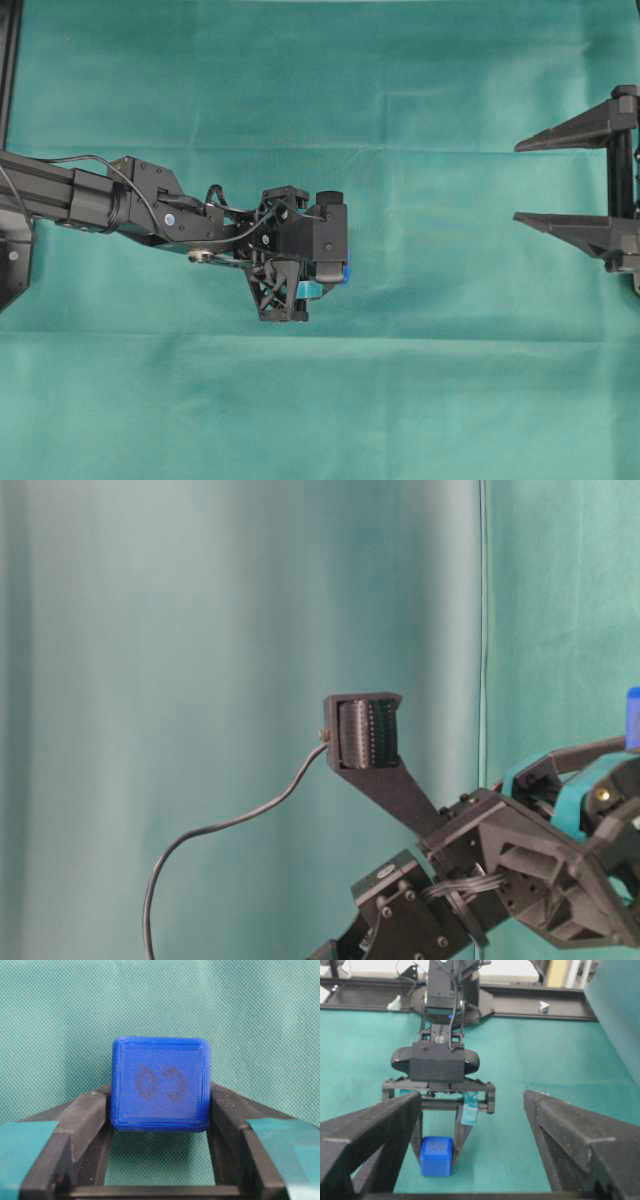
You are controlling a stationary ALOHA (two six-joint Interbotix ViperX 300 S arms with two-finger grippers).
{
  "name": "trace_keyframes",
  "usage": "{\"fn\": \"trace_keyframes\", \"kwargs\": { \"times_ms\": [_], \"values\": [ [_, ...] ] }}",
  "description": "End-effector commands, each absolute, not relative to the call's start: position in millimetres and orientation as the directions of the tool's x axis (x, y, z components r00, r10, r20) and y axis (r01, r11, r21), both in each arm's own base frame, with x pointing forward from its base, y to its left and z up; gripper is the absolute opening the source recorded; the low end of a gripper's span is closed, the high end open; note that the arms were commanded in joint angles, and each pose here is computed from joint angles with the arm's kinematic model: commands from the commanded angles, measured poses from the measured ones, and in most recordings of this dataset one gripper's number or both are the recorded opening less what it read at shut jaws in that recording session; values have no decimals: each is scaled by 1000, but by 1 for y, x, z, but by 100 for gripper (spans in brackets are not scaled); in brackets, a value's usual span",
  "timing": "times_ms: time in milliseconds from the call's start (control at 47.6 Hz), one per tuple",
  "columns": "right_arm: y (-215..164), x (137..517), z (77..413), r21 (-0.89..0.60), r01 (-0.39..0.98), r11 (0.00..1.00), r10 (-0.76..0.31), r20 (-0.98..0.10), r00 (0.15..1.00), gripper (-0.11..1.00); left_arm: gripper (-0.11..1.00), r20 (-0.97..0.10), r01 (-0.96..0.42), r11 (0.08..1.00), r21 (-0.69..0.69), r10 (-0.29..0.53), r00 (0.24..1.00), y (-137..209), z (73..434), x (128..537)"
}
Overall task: Handover the blue block to the right arm after grasping it with the left arm, then place it in the designated position.
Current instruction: 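Lift the blue cube with the left gripper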
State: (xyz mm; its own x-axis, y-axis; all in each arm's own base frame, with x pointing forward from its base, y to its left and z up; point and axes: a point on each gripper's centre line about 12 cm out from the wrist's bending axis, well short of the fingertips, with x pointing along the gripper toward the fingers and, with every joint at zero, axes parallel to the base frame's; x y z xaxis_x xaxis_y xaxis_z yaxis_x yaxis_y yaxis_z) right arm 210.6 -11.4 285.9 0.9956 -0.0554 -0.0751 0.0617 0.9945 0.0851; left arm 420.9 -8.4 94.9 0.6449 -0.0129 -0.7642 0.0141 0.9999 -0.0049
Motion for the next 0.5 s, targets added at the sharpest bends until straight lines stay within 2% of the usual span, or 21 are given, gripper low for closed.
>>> {"fn": "trace_keyframes", "kwargs": {
  "times_ms": [0,231,483],
  "values": [
    [-12,213,295,84,63,995,-59,-52,997,93,46,-743,22,1000,-6,-20,669,-12,106,426],
    [-12,213,295,84,63,994,-59,-54,997,93,47,-736,22,1000,-8,-21,677,-13,114,425],
    [-12,213,294,82,63,995,-58,-60,997,93,46,-683,23,1000,-10,-24,730,-14,159,423]
  ]
}}
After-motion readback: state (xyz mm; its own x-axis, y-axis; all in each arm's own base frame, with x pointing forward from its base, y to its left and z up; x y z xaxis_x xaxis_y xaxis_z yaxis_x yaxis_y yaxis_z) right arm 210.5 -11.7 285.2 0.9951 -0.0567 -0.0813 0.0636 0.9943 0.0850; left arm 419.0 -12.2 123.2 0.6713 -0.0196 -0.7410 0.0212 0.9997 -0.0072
